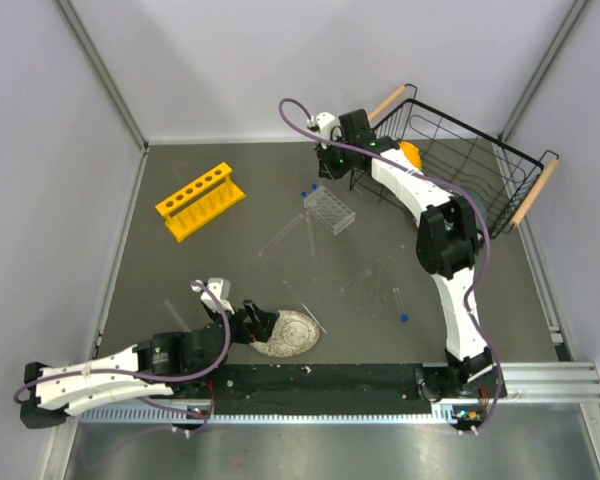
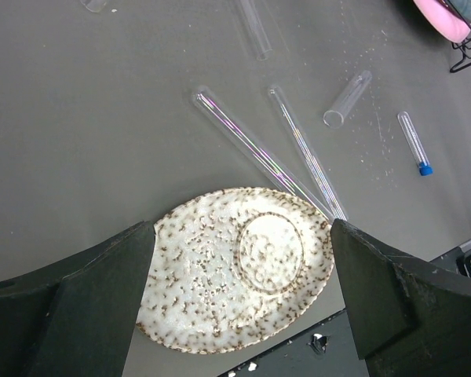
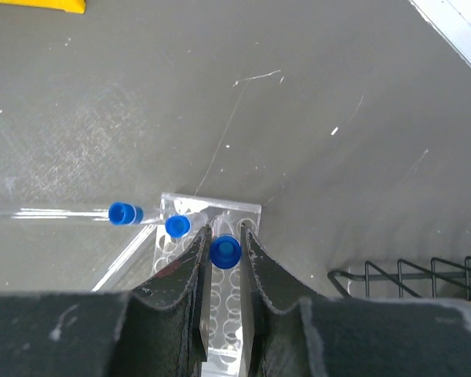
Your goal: Organize the chemistry lab equipment
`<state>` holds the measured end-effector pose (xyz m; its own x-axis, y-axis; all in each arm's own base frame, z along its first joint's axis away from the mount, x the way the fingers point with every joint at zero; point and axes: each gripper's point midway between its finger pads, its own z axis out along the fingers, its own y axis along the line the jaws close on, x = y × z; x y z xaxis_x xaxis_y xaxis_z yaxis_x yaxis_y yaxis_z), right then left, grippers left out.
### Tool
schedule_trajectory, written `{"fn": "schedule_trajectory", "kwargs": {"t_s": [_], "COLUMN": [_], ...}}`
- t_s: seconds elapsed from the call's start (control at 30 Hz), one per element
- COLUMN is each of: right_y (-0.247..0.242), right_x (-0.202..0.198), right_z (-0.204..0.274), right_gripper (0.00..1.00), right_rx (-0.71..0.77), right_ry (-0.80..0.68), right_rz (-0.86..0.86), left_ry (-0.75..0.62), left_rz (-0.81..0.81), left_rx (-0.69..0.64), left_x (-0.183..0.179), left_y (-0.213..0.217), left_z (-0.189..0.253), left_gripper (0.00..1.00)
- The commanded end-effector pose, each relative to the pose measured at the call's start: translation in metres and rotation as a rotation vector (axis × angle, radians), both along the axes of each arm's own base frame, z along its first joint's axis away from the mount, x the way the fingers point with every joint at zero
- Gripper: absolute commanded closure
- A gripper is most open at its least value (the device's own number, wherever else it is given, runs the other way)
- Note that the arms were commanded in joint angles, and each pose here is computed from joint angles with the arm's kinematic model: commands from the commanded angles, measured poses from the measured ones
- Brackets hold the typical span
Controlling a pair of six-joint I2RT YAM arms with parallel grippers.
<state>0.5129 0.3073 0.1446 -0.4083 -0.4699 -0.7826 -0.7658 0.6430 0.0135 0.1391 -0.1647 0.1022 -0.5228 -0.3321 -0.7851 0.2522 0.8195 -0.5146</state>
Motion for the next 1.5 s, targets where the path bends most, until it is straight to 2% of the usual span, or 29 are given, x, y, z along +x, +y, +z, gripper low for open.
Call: {"fn": "schedule_trajectory", "kwargs": {"t_s": [0.0,0.6,0.73,0.83,1.2,1.47], "right_y": [0.011,0.008,0.008,0.011,0.006,-0.001], "right_x": [0.017,0.016,0.013,0.009,0.007,-0.004], "right_z": [0.012,-0.035,-0.043,-0.047,-0.005,0.027], "right_gripper": [0.88,0.87,0.83,0.77,0.56,0.53], "right_rx": [0.052,0.001,0.001,0.002,0.01,0.014], "right_ry": [-0.046,0.021,0.041,0.053,-0.025,-0.076], "right_rz": [-0.02,-0.034,-0.023,-0.012,-0.001,0.009], "left_ry": [-0.017,-0.017,-0.017,-0.017,-0.027,-0.009], "left_rz": [0.027,0.026,0.026,0.024,-0.007,-0.048], "left_rx": [-0.037,-0.053,-0.054,-0.057,-0.071,-0.076], "left_x": [0.004,0.004,0.004,0.004,0.002,-0.003], "left_y": [0.001,-0.001,-0.001,-0.002,-0.008,-0.016], "left_z": [0.019,0.02,0.02,0.021,0.032,0.041], "left_gripper": [0.01,0.01,0.01,0.01,0.01,0.01]}}
